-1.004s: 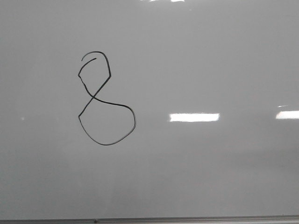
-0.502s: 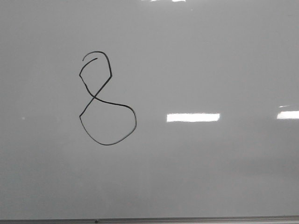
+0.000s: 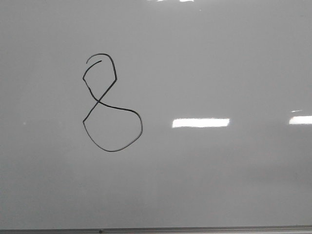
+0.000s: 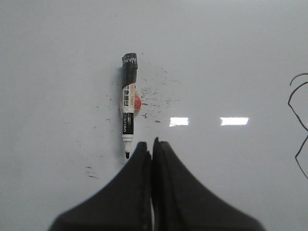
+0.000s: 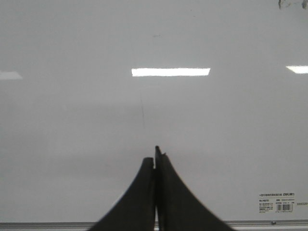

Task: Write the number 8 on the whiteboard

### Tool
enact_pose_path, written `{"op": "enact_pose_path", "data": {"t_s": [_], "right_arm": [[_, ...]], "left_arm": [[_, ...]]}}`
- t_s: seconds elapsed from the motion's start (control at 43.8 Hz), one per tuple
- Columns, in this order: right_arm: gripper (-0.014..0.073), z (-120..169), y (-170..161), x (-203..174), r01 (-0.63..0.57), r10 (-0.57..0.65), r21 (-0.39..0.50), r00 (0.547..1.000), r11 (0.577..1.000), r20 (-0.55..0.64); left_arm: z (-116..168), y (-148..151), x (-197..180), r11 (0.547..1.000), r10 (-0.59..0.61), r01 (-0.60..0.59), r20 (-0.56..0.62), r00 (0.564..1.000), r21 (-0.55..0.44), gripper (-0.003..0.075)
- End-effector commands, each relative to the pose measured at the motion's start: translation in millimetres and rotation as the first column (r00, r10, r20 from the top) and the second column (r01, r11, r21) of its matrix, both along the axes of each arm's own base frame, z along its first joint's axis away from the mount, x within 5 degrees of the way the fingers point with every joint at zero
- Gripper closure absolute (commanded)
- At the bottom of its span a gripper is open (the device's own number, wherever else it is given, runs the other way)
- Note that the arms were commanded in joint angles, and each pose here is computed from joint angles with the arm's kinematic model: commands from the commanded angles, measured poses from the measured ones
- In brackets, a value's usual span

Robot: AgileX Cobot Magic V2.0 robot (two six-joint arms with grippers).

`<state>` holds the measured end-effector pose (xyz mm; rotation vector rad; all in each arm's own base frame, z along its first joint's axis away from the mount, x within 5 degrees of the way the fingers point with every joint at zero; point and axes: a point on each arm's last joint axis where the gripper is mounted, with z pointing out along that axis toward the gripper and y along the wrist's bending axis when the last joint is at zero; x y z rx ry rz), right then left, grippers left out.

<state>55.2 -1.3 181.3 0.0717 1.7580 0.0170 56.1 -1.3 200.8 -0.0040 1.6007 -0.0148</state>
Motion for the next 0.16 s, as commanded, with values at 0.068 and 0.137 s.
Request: {"op": "enact_pose_path", "data": {"t_s": [0.068,0.137], "right_arm": [[0.0665,8.3,-0.8,-0.3,0.009,-0.007,-0.018,0.995,1.000,0.095],[0.0665,8.3,-0.8,-0.3,0.009,-0.007,-0.018,0.995,1.000,0.095]], "left_arm": [[3.5,1.6,-0.4,1.000,0.018,-0.017,0.080,0.997,-0.013,0.0741],[3.5,1.6,-0.4,1.000,0.018,-0.017,0.080,0.997,-0.013,0.0741]]}}
